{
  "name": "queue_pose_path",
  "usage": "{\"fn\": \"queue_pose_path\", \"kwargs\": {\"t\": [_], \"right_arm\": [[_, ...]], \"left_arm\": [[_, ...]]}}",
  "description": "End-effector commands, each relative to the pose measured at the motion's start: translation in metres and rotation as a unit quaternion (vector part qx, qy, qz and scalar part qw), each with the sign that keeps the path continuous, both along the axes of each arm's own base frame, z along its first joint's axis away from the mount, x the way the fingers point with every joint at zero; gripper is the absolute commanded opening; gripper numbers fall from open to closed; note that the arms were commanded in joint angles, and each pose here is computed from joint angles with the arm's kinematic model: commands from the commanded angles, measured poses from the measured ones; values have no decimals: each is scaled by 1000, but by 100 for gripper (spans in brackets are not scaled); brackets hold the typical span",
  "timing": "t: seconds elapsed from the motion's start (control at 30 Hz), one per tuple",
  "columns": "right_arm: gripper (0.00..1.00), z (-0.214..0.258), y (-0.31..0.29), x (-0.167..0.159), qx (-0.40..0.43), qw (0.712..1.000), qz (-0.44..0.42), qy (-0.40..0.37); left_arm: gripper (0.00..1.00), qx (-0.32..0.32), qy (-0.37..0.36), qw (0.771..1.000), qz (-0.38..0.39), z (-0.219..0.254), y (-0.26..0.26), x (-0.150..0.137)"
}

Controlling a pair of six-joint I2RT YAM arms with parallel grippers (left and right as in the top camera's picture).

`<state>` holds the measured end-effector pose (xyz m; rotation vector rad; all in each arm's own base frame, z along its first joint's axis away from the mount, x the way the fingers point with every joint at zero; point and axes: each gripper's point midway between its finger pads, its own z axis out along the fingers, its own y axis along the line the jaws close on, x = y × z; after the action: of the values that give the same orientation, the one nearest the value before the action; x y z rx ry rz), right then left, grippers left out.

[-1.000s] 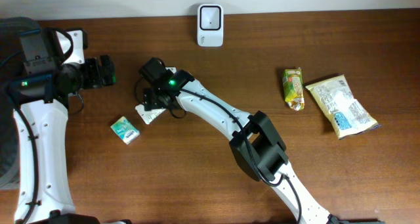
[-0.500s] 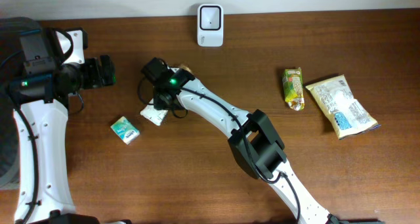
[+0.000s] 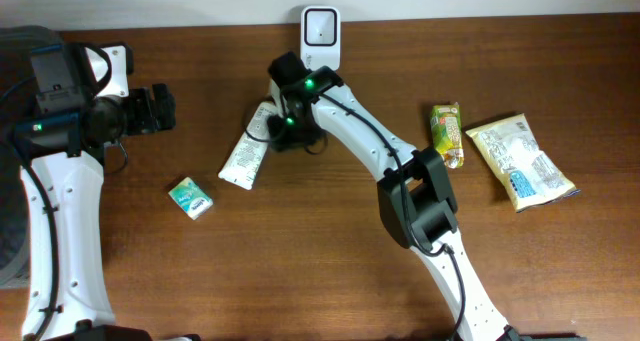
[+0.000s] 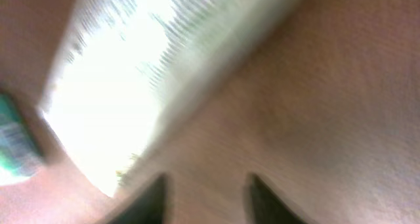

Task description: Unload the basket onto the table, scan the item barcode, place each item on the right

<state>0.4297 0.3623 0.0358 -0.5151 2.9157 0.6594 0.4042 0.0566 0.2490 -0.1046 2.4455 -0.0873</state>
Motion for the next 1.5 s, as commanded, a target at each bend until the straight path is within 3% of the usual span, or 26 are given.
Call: {"fn": "queue_pose_path", "kwargs": {"t": [0.0,0.17,0.47,0.67,0.8,0.9,0.97,1.0,1.07,1.17,1.27,1.4,1.47], "right_arm": [[99,29,34,16,30,994,-102,-39],[99,10,38,37,-34,962,-242,-125],[99,-26,29,25,-91,957,-244,-129],[99,-51,30,12,-110,961,-229,-106],[99,-43,-9,-8,-193,972,-97,-90],[99,-38,-36,-18,-223,972,-51,-56],[98,-35,-33,-31,-175,984,33,-13],[92,-34,-27,-37,-145,987,64,2],[91,-25,-24,-37,-117,990,77,9],[99,38,-18,-26,-15,994,108,-7],[99,86,-37,-15,40,987,150,-40],[99,59,-43,-28,102,961,255,-32],[96,36,-44,-28,101,959,263,-26]], "left_arm": [[99,4,-8,1000,-10,6,-1,0],[99,4,-8,1000,-10,6,-1,0],[99,4,-8,1000,-10,6,-1,0],[99,4,-8,1000,-10,6,-1,0],[99,4,-8,1000,-10,6,-1,0],[99,4,-8,1000,-10,6,-1,0],[99,4,-8,1000,-10,6,-1,0],[99,4,-8,1000,-10,6,-1,0],[99,4,-8,1000,-10,6,-1,0],[99,4,-8,1000,-10,6,-1,0],[99,4,-8,1000,-10,6,-1,0],[99,4,-8,1000,-10,6,-1,0],[99,4,-8,1000,-10,6,-1,0]]}}
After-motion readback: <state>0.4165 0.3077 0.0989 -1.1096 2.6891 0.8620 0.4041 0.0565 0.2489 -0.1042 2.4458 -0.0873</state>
